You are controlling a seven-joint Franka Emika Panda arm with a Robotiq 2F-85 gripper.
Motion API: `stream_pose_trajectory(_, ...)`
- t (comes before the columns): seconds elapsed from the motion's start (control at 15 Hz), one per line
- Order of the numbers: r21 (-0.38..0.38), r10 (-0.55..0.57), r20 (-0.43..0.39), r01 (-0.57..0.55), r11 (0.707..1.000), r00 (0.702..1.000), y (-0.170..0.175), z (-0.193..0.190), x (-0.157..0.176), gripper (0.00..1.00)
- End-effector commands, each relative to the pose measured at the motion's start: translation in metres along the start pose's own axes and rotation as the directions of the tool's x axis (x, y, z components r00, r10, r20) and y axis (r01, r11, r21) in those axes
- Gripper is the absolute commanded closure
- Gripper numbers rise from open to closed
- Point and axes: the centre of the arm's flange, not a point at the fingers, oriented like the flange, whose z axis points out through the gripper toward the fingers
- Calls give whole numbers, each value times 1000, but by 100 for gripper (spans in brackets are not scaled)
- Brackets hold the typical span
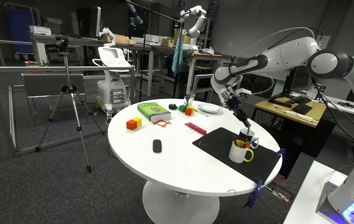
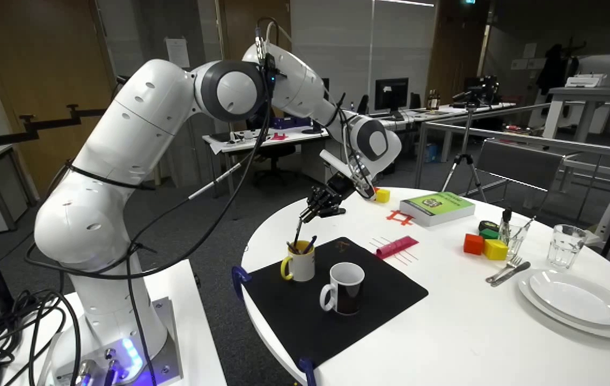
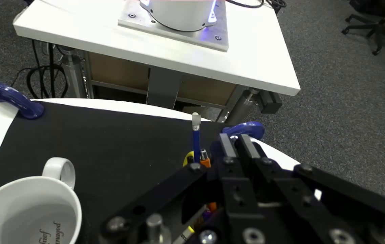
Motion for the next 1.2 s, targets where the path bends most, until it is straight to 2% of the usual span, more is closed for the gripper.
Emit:
stream_pose_trajectory(0.0, -47, 29, 12, -28, 998, 1000, -8, -6, 15, 98)
stream_pose_trajectory(1.13, -82, 97, 106, -88, 993, 990, -2, 35, 72, 98)
